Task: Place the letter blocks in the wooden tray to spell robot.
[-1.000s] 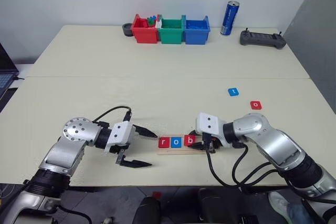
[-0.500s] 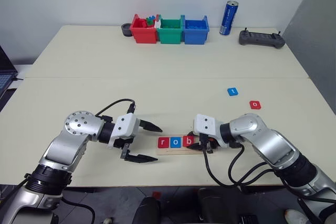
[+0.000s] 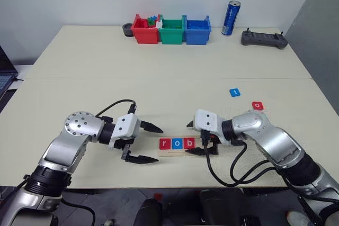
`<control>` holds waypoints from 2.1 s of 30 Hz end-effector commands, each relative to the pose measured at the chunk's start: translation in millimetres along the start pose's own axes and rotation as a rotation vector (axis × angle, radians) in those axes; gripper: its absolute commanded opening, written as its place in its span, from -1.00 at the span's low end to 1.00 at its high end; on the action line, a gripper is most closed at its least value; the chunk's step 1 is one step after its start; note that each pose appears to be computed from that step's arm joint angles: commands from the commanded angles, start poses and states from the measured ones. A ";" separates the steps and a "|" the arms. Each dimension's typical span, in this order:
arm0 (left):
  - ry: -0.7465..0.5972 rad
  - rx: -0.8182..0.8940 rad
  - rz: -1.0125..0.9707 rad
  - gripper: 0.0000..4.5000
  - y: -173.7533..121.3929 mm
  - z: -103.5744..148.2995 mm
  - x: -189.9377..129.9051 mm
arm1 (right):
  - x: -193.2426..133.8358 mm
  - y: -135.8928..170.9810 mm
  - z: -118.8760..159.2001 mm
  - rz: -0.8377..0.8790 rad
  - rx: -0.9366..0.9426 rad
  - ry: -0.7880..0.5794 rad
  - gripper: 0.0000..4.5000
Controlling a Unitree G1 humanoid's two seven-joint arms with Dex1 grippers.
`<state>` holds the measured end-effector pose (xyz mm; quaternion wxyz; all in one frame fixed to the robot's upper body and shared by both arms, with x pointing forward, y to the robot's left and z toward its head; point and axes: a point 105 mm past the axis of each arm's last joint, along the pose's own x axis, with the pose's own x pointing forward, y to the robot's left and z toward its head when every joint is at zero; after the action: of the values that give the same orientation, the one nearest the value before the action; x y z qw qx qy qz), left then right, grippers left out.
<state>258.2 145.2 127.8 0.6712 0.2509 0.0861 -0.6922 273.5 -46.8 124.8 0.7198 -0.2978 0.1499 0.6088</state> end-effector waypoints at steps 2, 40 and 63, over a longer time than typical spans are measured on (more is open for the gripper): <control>0.001 0.049 0.027 1.00 3.4 8.0 -7.5 | -22.7 5.7 6.1 -0.007 0.002 -0.026 0.99; -0.046 0.015 0.052 1.00 -0.5 0.1 -7.9 | -119.4 -102.0 -172.3 -1.269 0.861 0.002 0.25; -0.048 0.025 0.052 1.00 5.2 11.8 -3.3 | -95.7 -11.5 -87.3 -1.177 0.775 -0.076 -0.35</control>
<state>261.7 144.7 133.0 0.6907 0.2367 0.0695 -0.6798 284.5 -182.0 93.3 0.9832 -0.0235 0.1781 0.0336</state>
